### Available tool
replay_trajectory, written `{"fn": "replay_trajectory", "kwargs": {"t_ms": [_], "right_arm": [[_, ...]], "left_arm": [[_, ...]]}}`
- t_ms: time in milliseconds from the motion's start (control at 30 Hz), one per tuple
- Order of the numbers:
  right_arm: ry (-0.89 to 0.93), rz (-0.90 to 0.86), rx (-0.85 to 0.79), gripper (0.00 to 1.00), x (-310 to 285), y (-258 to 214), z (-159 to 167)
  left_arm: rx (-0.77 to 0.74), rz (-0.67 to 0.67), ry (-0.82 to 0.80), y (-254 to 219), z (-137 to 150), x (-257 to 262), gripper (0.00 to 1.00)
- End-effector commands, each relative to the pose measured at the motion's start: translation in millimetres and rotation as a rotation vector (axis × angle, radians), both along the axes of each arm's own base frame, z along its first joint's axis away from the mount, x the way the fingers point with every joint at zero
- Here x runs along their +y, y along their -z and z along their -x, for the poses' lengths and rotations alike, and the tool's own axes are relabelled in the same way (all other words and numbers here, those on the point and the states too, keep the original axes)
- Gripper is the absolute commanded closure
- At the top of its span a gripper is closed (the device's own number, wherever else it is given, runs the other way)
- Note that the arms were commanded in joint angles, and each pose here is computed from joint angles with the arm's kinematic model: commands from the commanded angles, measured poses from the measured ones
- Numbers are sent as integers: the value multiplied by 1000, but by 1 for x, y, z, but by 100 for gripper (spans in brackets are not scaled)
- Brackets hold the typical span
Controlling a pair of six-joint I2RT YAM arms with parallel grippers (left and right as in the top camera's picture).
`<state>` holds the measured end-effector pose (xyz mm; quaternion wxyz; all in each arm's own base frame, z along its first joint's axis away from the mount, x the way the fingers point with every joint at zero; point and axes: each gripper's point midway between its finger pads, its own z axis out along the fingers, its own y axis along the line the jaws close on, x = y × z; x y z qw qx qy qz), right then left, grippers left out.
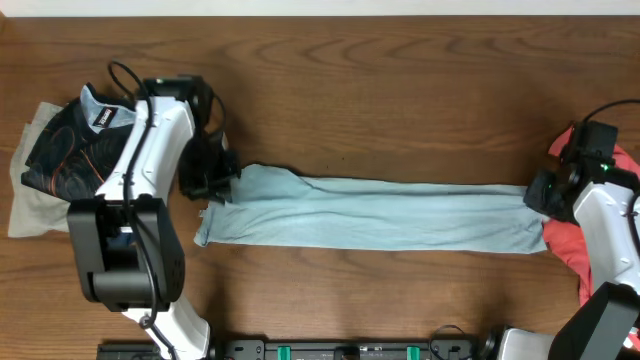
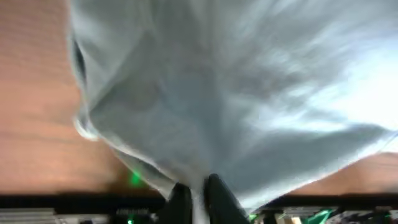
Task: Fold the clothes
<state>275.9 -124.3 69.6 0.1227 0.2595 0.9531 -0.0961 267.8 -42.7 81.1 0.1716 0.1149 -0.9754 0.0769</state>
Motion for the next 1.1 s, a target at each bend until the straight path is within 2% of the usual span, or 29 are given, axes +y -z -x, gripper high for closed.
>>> {"fn": "replay_trajectory", "kwargs": {"t_ms": [0, 33, 133, 267, 433, 633, 733, 833, 1067], "right_arm": [[17, 33, 20, 83, -9, 1, 7], [17, 33, 20, 83, -9, 1, 7], [17, 33, 19, 81, -9, 1, 7], [15, 25, 20, 79, -7, 2, 7], [1, -27, 13, 72, 2, 7, 7], [1, -36, 29, 57, 6, 20, 15], [1, -41, 38, 51, 8, 28, 20], [4, -36, 28, 42, 6, 34, 19], [3, -37, -2, 40, 5, 36, 13]], "left_arm": [[63, -14, 1, 6, 22, -5, 66], [79, -15, 5, 8, 27, -6, 60], [100, -19, 10, 12, 34, -5, 59], [71, -26, 10, 13, 27, -4, 59], [-28, -26, 12, 10, 2, -5, 59], [-202, -17, 1, 7, -42, -8, 59], [-265, 29, -1, 9, -58, -18, 57], [-308, 52, 10, 10, -67, -26, 53], [-334, 65, 79, 17, -67, -50, 52]]}}
